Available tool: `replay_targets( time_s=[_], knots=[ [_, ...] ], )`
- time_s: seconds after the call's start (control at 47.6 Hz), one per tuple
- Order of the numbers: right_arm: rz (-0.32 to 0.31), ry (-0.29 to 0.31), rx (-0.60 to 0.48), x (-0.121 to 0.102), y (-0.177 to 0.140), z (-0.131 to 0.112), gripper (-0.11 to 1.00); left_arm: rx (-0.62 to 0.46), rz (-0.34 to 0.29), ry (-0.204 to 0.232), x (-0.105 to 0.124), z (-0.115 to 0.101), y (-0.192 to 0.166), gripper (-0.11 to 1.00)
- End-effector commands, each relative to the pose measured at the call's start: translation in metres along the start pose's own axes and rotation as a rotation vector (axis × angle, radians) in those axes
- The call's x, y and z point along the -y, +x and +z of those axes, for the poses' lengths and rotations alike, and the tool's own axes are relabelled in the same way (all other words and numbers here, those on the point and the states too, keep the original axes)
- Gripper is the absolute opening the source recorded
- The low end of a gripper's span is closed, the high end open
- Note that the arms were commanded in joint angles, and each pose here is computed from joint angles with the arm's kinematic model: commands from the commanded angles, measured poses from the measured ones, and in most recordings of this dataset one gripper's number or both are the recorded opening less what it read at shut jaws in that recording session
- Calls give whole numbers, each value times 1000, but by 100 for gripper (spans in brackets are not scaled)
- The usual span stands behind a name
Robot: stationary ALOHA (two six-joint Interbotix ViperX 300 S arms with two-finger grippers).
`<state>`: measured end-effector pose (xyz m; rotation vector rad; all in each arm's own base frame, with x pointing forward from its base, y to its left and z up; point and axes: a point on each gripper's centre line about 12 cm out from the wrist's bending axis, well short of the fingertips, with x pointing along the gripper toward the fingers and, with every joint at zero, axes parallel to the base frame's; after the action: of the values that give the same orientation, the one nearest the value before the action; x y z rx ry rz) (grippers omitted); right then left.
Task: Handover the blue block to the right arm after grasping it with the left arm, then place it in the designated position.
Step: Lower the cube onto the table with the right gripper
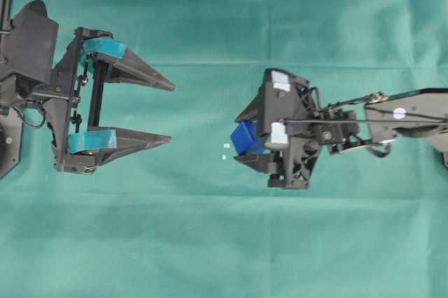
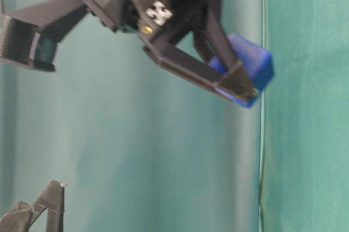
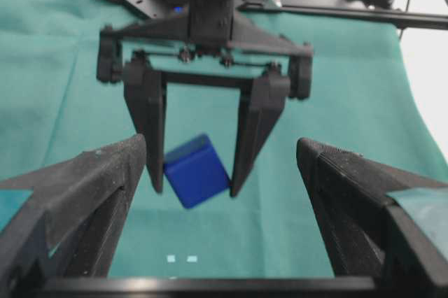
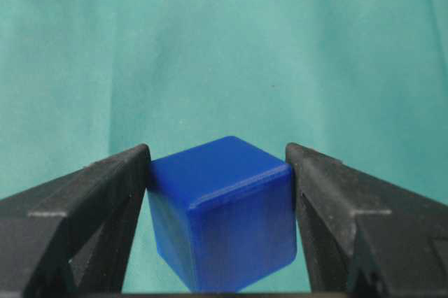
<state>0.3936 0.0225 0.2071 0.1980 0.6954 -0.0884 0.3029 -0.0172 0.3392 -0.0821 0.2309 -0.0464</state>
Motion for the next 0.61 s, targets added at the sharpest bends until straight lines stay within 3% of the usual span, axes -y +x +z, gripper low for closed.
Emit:
replay_targets(
  time_s=[0.0, 0.231, 0.589],
  knots=[
    [15, 7, 25, -1, 6, 6, 64, 26, -4, 0, 1, 9, -2, 100],
    [28, 9, 7, 1, 30, -6, 64, 26, -2, 0, 1, 9, -2, 100],
    [0, 18, -61, 10, 64, -23, 64, 26, -4, 2, 1, 9, -2, 100]
  ],
)
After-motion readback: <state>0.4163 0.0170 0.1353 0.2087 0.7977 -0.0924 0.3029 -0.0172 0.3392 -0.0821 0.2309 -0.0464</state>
